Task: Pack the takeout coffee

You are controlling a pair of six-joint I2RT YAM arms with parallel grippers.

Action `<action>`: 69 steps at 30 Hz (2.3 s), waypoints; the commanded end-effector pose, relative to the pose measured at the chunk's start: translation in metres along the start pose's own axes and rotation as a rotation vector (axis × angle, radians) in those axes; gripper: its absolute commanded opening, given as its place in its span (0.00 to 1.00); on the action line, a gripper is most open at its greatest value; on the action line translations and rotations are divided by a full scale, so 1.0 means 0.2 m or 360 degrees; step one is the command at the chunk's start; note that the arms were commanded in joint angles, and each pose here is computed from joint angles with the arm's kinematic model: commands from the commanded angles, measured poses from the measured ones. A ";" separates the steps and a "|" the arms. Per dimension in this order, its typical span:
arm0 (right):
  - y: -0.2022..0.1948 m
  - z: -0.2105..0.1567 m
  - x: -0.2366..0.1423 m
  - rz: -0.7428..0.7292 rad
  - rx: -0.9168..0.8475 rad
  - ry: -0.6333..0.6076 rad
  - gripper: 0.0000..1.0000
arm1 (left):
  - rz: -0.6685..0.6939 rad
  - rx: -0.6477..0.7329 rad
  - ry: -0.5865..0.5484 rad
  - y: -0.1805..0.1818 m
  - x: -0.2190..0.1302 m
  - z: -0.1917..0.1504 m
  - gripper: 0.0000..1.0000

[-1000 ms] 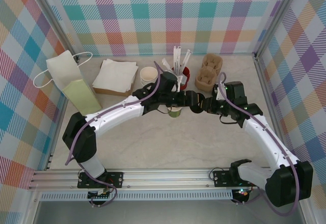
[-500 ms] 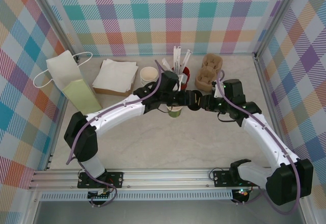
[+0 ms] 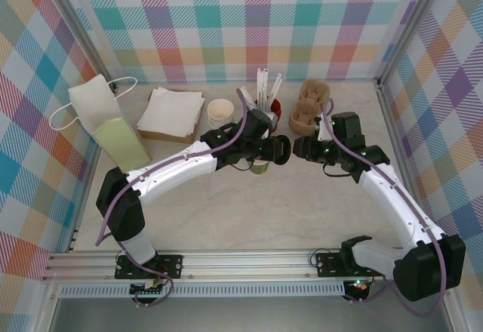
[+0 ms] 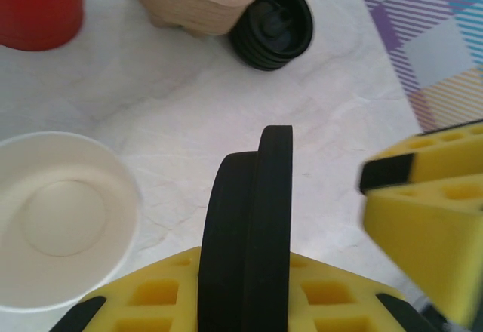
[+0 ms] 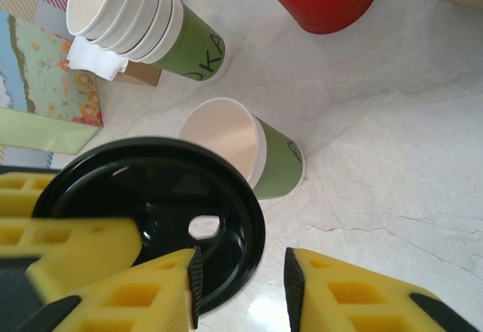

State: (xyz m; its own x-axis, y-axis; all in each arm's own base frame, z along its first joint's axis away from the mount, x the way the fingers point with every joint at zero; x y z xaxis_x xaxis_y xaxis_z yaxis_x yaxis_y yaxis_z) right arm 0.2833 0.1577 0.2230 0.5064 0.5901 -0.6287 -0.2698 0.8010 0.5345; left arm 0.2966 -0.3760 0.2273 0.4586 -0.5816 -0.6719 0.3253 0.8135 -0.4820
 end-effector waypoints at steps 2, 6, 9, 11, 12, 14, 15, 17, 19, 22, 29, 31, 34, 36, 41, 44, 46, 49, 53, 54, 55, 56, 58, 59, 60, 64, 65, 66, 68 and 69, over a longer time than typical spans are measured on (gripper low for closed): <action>0.07 0.00 -0.11 0.0008 0.0090 0.0034 0.43 | 0.0152 0.0164 -0.0163 0.07 -0.15 0.06 0.13; 0.12 0.01 -0.17 0.0040 0.0293 0.0079 0.52 | 0.0229 0.0293 -0.0279 0.12 -0.22 0.09 0.13; 0.16 0.03 -0.20 0.0082 0.0462 0.0077 0.59 | 0.0300 0.0400 -0.0362 0.16 -0.28 0.10 0.12; 0.17 0.05 -0.21 0.0097 0.0604 0.0067 0.61 | 0.0336 0.0493 -0.0424 0.17 -0.31 0.10 0.12; 0.18 0.05 -0.22 0.0116 0.0668 0.0065 0.63 | 0.0354 0.0539 -0.0453 0.17 -0.33 0.10 0.12; 0.21 0.07 -0.22 0.0150 0.0779 0.0067 0.64 | 0.0380 0.0625 -0.0488 0.17 -0.35 0.10 0.11; 0.22 0.08 -0.22 0.0167 0.0837 0.0077 0.64 | 0.0392 0.0669 -0.0506 0.17 -0.36 0.09 0.11; 0.24 0.10 -0.21 0.0199 0.0926 0.0112 0.64 | 0.0395 0.0756 -0.0527 0.16 -0.37 0.08 0.11; 0.27 0.12 -0.20 0.0236 0.1010 0.0156 0.64 | 0.0407 0.0843 -0.0530 0.14 -0.37 0.06 0.10; 0.32 0.14 -0.16 0.0288 0.1089 0.0240 0.64 | 0.0389 0.0947 -0.0567 0.08 -0.37 0.05 0.09; 0.36 0.15 -0.04 0.0300 0.1197 0.0352 0.63 | 0.0367 0.1032 -0.0565 0.01 -0.33 0.00 0.09; 0.37 0.15 -0.02 0.0313 0.1208 0.0357 0.63 | 0.0364 0.1051 -0.0559 0.00 -0.32 -0.01 0.09; 0.37 0.15 0.01 0.0327 0.1236 0.0358 0.62 | 0.0360 0.1068 -0.0555 -0.02 -0.32 -0.01 0.09; 0.38 0.15 0.03 0.0330 0.1252 0.0366 0.62 | 0.0356 0.1070 -0.0557 -0.02 -0.32 -0.01 0.09; 0.39 0.13 0.07 0.0345 0.1290 0.0387 0.61 | 0.0338 0.1068 -0.0566 -0.04 -0.32 -0.01 0.09; 0.41 0.12 0.10 0.0359 0.1299 0.0408 0.61 | 0.0332 0.1067 -0.0569 -0.05 -0.32 -0.01 0.09; 0.41 0.11 0.11 0.0353 0.1306 0.0420 0.60 | 0.0346 0.1069 -0.0571 -0.04 -0.32 0.00 0.09; 0.41 0.10 0.13 0.0339 0.1323 0.0438 0.54 | 0.0350 0.1070 -0.0573 -0.04 -0.32 0.00 0.09; 0.42 0.07 0.15 0.0333 0.1344 0.0475 0.45 | 0.0342 0.1066 -0.0574 -0.05 -0.32 0.00 0.11; 0.42 0.07 0.15 0.0334 0.1348 0.0478 0.43 | 0.0340 0.1065 -0.0572 -0.05 -0.32 0.00 0.12; 0.42 0.06 0.16 0.0335 0.1353 0.0483 0.40 | 0.0333 0.1057 -0.0575 -0.05 -0.32 0.00 0.13; 0.41 0.05 0.16 0.0333 0.1357 0.0484 0.37 | 0.0331 0.1051 -0.0577 -0.05 -0.32 0.00 0.15; 0.41 0.05 0.15 0.0326 0.1357 0.0480 0.32 | 0.0328 0.1041 -0.0578 -0.05 -0.32 0.00 0.20; 0.40 0.04 0.15 0.0319 0.1358 0.0479 0.30 | 0.0331 0.1036 -0.0582 -0.05 -0.32 0.00 0.22; 0.40 0.04 0.15 0.0317 0.1354 0.0478 0.27 | 0.0333 0.1032 -0.0585 -0.05 -0.33 0.00 0.23; 0.38 0.01 0.15 0.0291 0.1370 0.0470 0.19 | 0.0333 0.1017 -0.0587 -0.03 -0.34 -0.01 0.30; 0.37 0.01 0.15 0.0281 0.1374 0.0469 0.18 | 0.0332 0.1015 -0.0587 -0.03 -0.34 -0.01 0.34; 0.36 0.00 0.16 0.0274 0.1374 0.0468 0.17 | 0.0329 0.1011 -0.0587 -0.03 -0.34 -0.01 0.36; 0.35 -0.01 0.16 0.0267 0.1372 0.0457 0.15 | 0.0325 0.1003 -0.0591 -0.03 -0.36 -0.01 0.42; 0.35 -0.01 0.16 0.0264 0.1366 0.0450 0.14 | 0.0326 0.0997 -0.0593 -0.03 -0.36 -0.01 0.45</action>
State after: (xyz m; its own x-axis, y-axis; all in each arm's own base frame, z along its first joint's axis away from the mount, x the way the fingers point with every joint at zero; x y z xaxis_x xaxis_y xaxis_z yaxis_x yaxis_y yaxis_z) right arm 0.2859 0.2391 0.2526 0.2700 0.8098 -0.5208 0.4129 0.3913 0.8224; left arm 0.2594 -0.3455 0.2579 0.7409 -0.4718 -0.4781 0.5940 0.7925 0.1384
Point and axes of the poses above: each hand's point on the last joint's axis, 136 mm out from that joint toward the fingers, its own x axis out along the fingers, its own y axis along the line the jaws close on, z = x × y, the point moved 1 cm from there along -x, back along the fingers, and after that the axes turned 5 degrees about -x, right-handed, at the moved point
